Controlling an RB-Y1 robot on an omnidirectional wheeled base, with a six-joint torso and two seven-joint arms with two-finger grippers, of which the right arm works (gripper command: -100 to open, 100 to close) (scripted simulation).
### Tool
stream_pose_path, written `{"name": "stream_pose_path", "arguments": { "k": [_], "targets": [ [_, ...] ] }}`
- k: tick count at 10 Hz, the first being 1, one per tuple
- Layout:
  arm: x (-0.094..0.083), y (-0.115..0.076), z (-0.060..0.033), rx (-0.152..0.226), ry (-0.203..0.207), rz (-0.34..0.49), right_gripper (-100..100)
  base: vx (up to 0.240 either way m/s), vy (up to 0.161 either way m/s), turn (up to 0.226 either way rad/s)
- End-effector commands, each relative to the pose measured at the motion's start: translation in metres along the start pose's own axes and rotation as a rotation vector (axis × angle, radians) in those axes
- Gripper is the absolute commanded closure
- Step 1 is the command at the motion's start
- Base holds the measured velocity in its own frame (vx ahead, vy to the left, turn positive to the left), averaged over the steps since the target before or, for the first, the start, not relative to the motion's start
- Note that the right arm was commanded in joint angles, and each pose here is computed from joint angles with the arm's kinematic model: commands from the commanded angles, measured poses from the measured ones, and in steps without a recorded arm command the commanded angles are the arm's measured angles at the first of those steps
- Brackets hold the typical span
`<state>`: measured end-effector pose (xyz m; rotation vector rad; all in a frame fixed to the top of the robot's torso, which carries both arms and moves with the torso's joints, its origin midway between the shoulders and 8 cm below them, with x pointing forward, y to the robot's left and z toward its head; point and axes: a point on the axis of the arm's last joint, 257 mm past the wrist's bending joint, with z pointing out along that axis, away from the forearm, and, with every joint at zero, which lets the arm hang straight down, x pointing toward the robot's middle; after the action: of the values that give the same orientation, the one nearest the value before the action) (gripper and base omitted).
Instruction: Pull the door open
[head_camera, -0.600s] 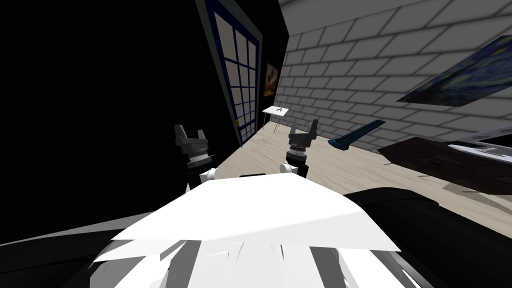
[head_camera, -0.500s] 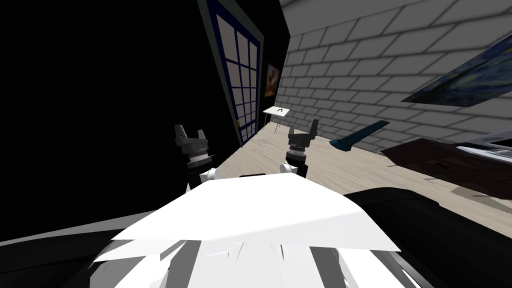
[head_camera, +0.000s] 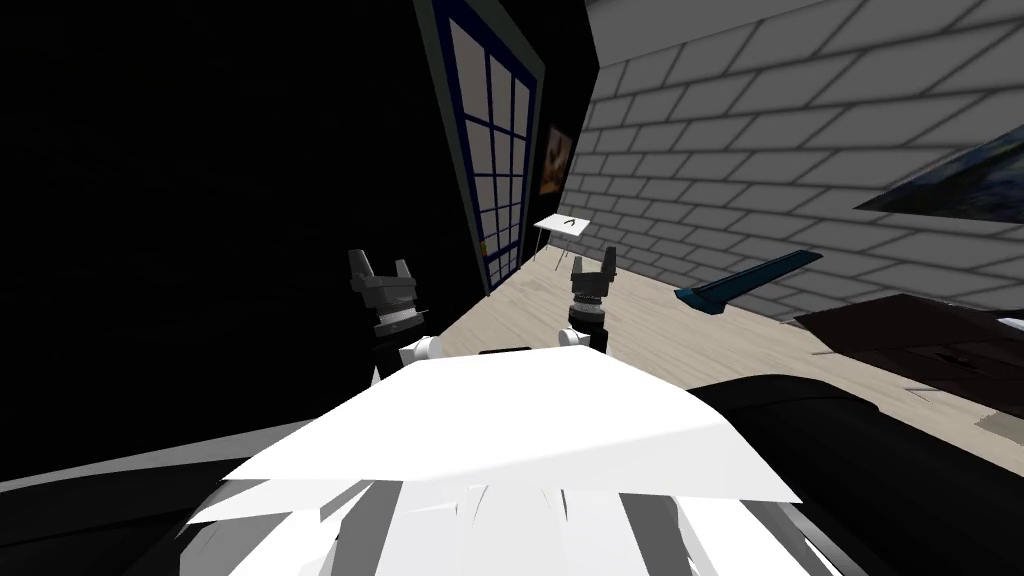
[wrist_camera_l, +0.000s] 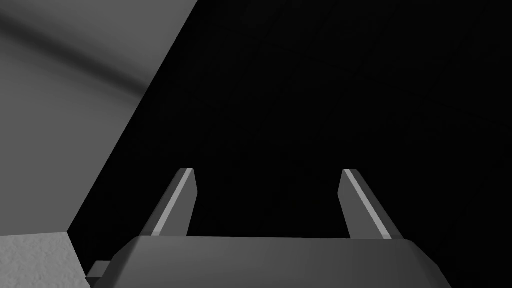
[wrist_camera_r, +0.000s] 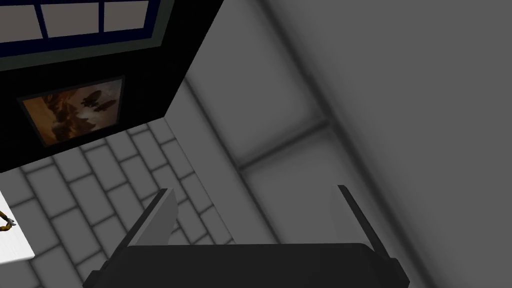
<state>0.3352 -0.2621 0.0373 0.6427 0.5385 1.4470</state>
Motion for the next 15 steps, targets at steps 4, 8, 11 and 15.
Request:
{"name": "stream_pose_path", "arguments": {
  "k": [4, 8, 11, 15],
  "targets": [
    [0.003, -0.032, -0.0157, 0.055, 0.041, -0.131, -100, 0.148, 0.040, 0.116],
    [0.004, -0.058, -0.0305, 0.101, 0.076, -0.241, -100, 0.137, 0.028, 0.112],
    [0.004, -0.076, -0.0422, 0.132, 0.104, -0.319, -100, 0.136, 0.025, 0.107],
    [0.004, -0.104, -0.0630, 0.180, 0.150, -0.443, -100, 0.140, 0.025, 0.124]
  ]
}}
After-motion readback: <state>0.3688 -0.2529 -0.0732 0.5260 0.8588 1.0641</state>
